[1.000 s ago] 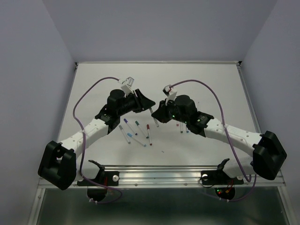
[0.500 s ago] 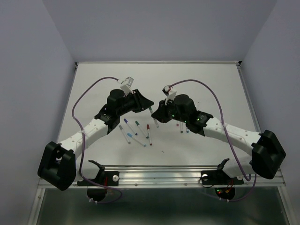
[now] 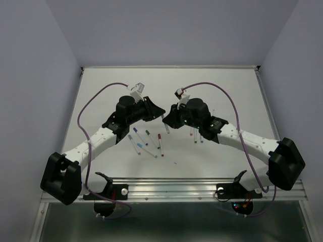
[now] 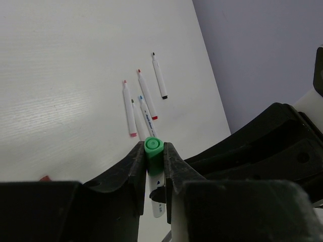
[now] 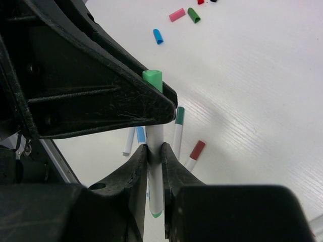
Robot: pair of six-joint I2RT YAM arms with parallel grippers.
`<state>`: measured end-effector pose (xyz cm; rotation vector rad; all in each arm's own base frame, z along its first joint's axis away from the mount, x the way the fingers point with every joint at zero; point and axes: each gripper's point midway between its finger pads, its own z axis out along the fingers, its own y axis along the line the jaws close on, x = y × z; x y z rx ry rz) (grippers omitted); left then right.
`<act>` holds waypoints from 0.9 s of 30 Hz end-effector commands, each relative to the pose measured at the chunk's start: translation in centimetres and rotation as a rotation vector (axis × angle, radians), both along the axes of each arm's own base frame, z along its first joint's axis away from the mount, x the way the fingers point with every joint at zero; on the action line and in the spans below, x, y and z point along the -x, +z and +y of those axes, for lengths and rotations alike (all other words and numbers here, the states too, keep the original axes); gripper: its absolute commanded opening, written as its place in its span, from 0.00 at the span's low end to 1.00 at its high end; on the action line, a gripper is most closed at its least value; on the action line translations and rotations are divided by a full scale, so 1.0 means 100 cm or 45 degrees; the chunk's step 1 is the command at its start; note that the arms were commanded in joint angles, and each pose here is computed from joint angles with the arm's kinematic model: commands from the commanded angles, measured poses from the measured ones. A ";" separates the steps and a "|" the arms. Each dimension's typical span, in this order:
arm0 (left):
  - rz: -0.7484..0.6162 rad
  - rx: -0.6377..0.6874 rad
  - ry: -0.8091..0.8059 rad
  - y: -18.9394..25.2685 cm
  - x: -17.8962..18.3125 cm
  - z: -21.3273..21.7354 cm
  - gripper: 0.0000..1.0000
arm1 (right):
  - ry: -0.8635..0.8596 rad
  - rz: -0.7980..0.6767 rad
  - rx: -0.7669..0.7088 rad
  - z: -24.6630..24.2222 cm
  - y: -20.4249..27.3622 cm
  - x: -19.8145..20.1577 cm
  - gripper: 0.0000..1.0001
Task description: Open the pen caps
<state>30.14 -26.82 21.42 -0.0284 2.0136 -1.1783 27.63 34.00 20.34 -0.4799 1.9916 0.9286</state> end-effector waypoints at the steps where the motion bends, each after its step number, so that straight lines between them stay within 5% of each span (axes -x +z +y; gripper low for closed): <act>1: -0.133 0.056 0.012 0.041 -0.006 -0.002 0.06 | 0.028 -0.043 -0.043 0.004 0.018 -0.005 0.01; 4: -0.123 0.060 0.020 0.040 -0.006 -0.002 0.00 | 0.040 -0.039 -0.018 0.002 0.014 -0.002 0.07; 5: -0.120 0.060 0.020 0.040 -0.006 -0.002 0.00 | 0.042 -0.041 -0.015 0.001 0.013 -0.002 0.17; 6: -0.117 0.065 0.018 0.040 -0.006 -0.003 0.00 | 0.037 -0.041 -0.009 0.001 0.012 -0.002 0.40; 12: -0.117 0.086 0.016 0.043 -0.005 -0.004 0.00 | 0.020 -0.051 0.012 0.002 0.009 -0.009 0.50; 16: -0.114 0.091 0.021 0.044 -0.005 -0.004 0.00 | 0.046 -0.051 0.014 0.007 0.009 -0.010 0.23; 21: -0.111 0.097 0.044 0.044 -0.009 -0.003 0.00 | 0.086 -0.047 0.019 0.009 0.005 -0.005 0.01; 27: -0.162 -0.024 0.346 0.061 -0.055 0.034 0.00 | 0.137 0.090 -0.010 -0.005 -0.019 0.029 0.01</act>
